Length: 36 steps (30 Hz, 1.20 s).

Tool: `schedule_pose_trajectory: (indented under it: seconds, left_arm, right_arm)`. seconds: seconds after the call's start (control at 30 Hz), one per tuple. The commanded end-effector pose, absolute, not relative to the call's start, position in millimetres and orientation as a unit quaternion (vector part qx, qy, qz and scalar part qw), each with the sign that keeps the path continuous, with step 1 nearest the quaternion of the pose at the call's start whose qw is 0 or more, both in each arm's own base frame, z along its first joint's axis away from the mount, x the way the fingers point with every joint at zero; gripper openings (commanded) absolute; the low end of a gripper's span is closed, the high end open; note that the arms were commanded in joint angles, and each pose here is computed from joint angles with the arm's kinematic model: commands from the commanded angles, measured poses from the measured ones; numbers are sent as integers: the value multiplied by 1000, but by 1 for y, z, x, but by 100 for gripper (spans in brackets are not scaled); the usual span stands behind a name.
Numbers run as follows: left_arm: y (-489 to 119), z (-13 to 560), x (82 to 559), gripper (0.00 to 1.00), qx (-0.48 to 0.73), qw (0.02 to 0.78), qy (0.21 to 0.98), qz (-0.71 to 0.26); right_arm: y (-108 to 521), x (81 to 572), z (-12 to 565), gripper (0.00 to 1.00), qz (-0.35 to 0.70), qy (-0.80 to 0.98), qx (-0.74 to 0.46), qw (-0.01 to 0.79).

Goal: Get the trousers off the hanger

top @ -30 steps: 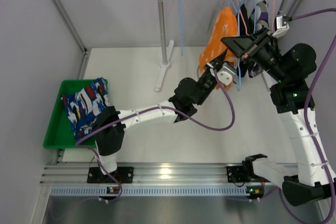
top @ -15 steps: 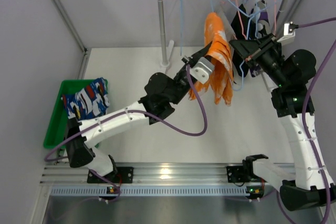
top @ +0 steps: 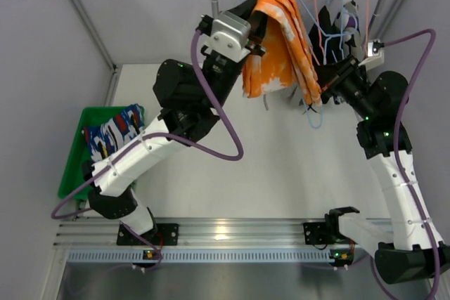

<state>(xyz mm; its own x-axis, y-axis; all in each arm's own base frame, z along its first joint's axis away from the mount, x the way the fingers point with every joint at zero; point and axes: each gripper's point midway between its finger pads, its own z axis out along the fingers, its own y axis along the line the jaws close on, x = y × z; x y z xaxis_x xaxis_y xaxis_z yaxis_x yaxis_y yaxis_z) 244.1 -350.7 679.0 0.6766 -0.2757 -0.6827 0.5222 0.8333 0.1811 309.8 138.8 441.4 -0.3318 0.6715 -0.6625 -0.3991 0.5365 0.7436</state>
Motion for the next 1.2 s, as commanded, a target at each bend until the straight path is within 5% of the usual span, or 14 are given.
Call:
schedule_pose_trajectory:
  seconds: [0.0,0.33,0.6,0.97,1.17]
  left_arm:
    - [-271,760,208,0,80,940,241,-226]
    - [-170,772,209,0,18,973,223,55]
    - [-40,706,296,0,-45,897,331,290]
    - [101,607,301,0,-77,816,405,406]
    - [156,553,264,0,-90,766,424,475]
  right_arm:
    - [129,305,444,0,436,660,72,608]
    - [136,291,457,0,443,650,31,616]
    - [144,288,465,0,459,647,9,609]
    - [149,288,465,0,465,649,-9,603]
    - [152,284,464,0,471,649,-14,598]
